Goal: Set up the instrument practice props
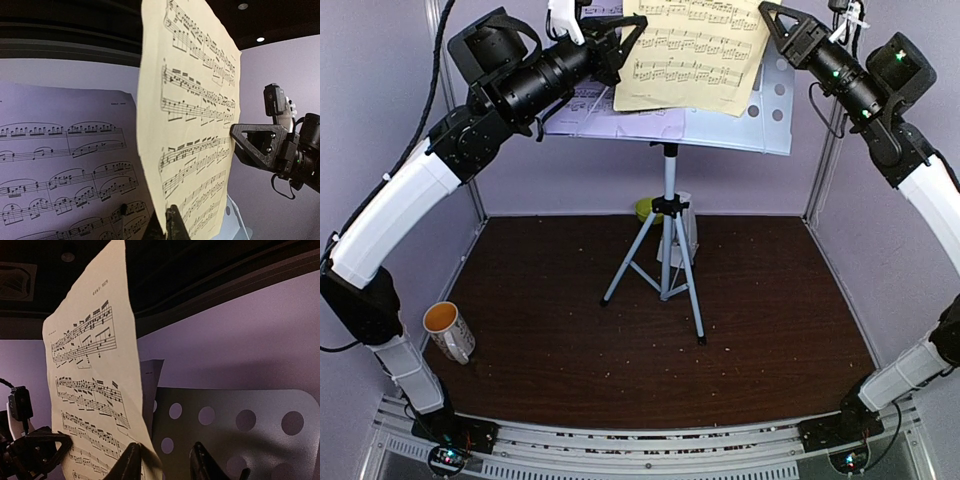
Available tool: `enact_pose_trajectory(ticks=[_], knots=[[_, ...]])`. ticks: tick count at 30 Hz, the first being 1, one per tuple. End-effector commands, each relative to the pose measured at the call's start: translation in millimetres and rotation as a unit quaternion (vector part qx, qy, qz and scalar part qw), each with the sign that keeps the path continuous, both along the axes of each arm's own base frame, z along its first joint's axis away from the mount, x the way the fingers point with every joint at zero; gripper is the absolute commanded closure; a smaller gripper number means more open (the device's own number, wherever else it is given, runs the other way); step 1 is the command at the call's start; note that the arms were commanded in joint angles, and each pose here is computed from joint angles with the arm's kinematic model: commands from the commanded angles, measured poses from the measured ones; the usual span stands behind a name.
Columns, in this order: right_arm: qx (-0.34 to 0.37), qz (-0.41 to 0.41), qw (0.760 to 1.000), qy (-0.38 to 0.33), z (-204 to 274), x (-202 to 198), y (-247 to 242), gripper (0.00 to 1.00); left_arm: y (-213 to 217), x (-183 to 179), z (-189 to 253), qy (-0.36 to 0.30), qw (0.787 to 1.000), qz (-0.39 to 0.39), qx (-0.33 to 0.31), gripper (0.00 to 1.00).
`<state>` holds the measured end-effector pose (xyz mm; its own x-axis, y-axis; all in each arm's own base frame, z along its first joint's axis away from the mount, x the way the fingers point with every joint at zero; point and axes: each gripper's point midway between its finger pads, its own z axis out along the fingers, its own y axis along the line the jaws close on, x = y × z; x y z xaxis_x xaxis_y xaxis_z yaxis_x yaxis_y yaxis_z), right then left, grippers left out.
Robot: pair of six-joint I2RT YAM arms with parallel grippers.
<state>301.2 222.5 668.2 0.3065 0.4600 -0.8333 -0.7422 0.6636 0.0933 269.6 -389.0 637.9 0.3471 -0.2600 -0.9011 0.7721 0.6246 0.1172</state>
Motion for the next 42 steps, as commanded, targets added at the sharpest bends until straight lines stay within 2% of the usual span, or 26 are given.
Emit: enact_pose_trajectory(ticks=[1,4,9,12,14,20,24,27,35,42], knots=[[0.011,-0.065,0.998,0.025,-2.4,15.8,-19.0,0.64,13.3,7.7,9.2,0.029,0.999,0.019,-0.036,1.0],[0.011,-0.091,0.995,0.04,-11.6,18.7,-27.8,0.57,18.1,9.2,9.6,0.035,0.998,0.027,-0.042,1.0],[0.002,-0.126,0.989,0.079,-35.1,21.0,-41.4,0.55,18.8,10.0,9.0,0.037,0.998,0.03,-0.042,1.0],[0.011,-0.103,0.99,0.095,-44.3,13.0,-41.4,0.45,15.1,7.4,8.7,0.026,0.999,0.022,-0.037,1.0],[0.038,-0.085,0.988,0.123,-47.4,10.2,-44.1,0.43,12.0,4.5,8.8,0.015,0.999,0.015,-0.03,1.0],[0.069,-0.066,0.977,0.189,-58.9,9.0,-48.7,0.49,11.0,3.9,8.9,0.006,1.0,0.017,-0.023,1.0],[0.063,-0.037,0.972,0.225,-67.1,13.2,-36.8,0.54,10.3,3.2,9.3,0.0,1.0,0.017,-0.02,1.0],[0.057,-0.026,0.968,0.244,-73.5,18.2,-29.9,0.53,8.9,3.1,8.7,-0.003,1.0,0.016,-0.019,1.0],[0.062,0.006,0.965,0.255,-75.0,30.7,-14.5,0.55,9.2,1.2,8.0,-0.006,1.0,0.014,-0.02,1.0],[0.067,0.023,0.965,0.254,-73.6,38.5,-5.1,0.65,9.5,1.2,7.3,-0.009,1.0,0.016,-0.017,1.0]])
